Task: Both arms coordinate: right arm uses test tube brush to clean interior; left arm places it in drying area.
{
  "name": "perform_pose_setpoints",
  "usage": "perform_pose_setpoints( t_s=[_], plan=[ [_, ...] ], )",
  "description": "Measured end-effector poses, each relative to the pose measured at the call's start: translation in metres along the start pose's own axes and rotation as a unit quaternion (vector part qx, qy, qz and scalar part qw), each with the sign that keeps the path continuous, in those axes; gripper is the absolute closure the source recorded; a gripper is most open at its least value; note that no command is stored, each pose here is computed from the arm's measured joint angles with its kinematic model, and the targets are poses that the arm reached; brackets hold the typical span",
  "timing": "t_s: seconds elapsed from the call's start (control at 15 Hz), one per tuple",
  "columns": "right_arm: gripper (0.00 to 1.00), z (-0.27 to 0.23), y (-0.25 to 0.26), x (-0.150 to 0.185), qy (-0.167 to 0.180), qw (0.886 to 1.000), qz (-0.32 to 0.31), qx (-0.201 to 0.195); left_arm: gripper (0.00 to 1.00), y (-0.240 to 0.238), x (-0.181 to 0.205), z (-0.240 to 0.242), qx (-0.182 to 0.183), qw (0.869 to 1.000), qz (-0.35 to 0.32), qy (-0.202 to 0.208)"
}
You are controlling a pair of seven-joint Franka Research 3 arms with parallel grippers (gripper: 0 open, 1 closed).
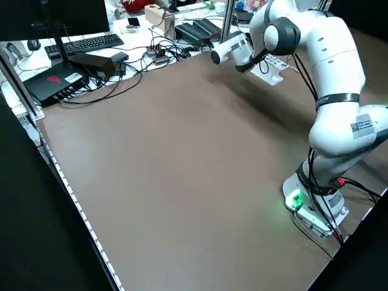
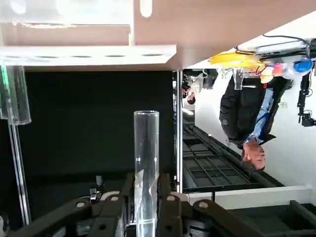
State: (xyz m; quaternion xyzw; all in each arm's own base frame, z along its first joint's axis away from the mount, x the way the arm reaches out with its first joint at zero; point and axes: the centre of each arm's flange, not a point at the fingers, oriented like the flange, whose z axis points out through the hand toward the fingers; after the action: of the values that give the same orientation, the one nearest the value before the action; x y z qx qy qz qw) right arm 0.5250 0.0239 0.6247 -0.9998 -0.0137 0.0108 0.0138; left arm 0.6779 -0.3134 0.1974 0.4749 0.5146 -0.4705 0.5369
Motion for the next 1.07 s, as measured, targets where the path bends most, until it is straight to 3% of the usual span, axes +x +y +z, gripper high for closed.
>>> perform_pose_setpoints(
  t_s=[1.07],
  plan=[
    [0.00,0.002,-0.001,0.000,-0.003,1.000,-0.005,0.000,0.77,-0.001,0.045,0.004,0.001,1.000,-0.015,0.004]
  ],
)
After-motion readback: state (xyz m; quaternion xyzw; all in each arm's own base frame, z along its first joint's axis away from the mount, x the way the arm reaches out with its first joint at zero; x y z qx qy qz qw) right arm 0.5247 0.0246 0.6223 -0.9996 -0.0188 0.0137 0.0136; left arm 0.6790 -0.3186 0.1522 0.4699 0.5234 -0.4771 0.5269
